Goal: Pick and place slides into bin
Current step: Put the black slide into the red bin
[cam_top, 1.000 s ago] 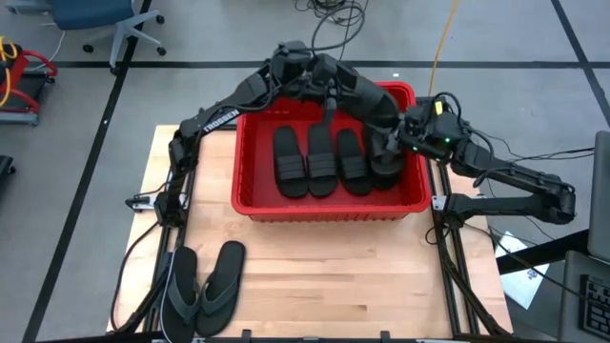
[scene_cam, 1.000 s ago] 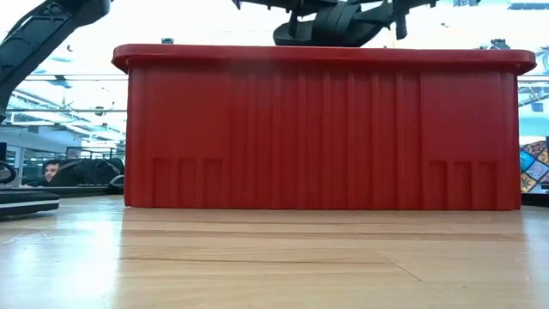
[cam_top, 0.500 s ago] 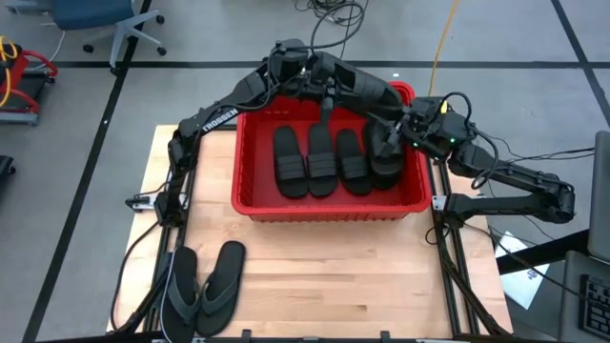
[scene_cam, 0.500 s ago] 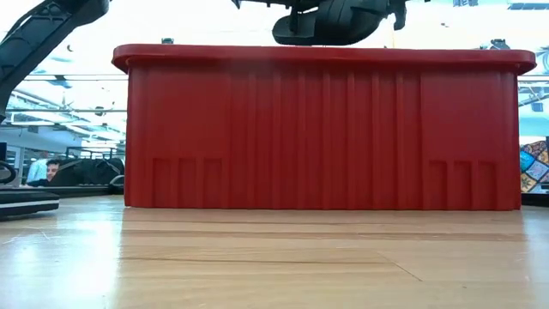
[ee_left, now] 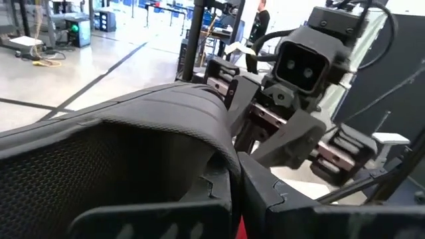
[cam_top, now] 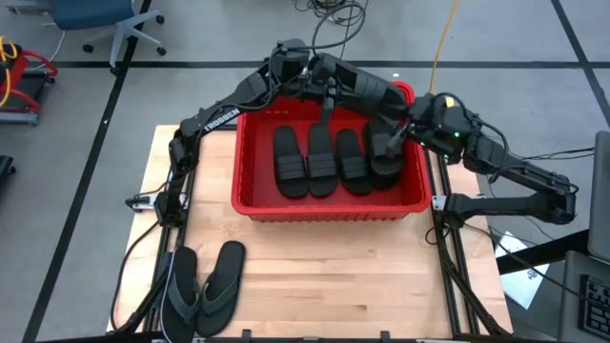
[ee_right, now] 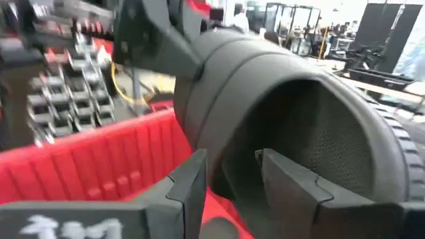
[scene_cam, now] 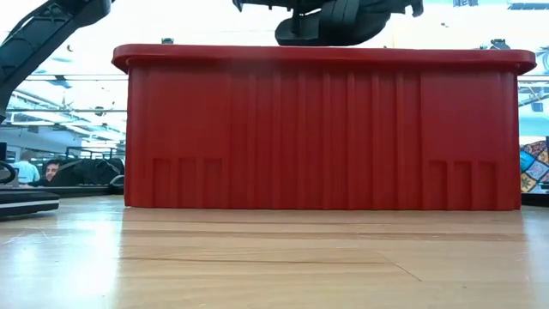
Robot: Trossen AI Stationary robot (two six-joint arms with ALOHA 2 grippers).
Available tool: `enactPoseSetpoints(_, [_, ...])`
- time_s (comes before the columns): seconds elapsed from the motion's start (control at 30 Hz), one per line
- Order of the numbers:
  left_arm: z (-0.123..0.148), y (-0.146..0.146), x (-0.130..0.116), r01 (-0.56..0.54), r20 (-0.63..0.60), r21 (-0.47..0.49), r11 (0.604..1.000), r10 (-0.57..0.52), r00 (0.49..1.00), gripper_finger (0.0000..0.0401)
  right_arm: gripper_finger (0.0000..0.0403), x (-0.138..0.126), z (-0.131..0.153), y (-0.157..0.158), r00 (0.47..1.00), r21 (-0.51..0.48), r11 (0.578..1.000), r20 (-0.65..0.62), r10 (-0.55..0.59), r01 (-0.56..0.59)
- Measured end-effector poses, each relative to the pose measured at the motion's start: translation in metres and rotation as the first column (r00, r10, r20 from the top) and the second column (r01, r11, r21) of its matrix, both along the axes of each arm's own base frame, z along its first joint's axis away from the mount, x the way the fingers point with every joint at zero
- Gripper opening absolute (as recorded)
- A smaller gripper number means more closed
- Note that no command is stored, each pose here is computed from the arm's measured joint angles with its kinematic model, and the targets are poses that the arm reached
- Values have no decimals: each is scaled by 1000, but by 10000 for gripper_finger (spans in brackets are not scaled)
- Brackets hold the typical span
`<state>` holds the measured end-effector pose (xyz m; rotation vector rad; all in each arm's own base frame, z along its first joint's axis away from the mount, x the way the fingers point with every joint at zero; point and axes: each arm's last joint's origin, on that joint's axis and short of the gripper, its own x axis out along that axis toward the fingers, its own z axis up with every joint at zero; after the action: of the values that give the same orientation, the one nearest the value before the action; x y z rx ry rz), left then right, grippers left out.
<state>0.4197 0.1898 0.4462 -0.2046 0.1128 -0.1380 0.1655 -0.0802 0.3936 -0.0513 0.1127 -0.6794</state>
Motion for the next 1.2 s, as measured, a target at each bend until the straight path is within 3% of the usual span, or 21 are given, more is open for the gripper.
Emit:
enactPoseSetpoints(0.27, [3, 1, -2, 4, 11, 1, 1000, -4, 1000, 0, 142, 21, 4, -9, 1000, -34, 999, -6, 26, -27])
enactPoseSetpoints(0.63, [6, -1, -5, 31, 15, 6, 999, -31, 999, 0, 147, 33, 15, -13, 988, -98, 993, 137, 75, -62])
enactPoseSetpoints(0.83, [5, -2, -6, 48, 0, -5, 999, -48, 999, 0, 108, 37, 15, -14, 982, -95, 992, 163, 100, -86])
enactPoseSetpoints(1.03, [4, -2, -6, 59, -16, -16, 998, -59, 998, 0, 17, 39, 13, -16, 976, -82, 989, 169, 137, -125])
enactPoseSetpoints(1.2, [1, -1, -5, 51, -28, -23, 998, -52, 998, 6, 5, 34, 13, -18, 972, -11, 992, 198, 124, -124])
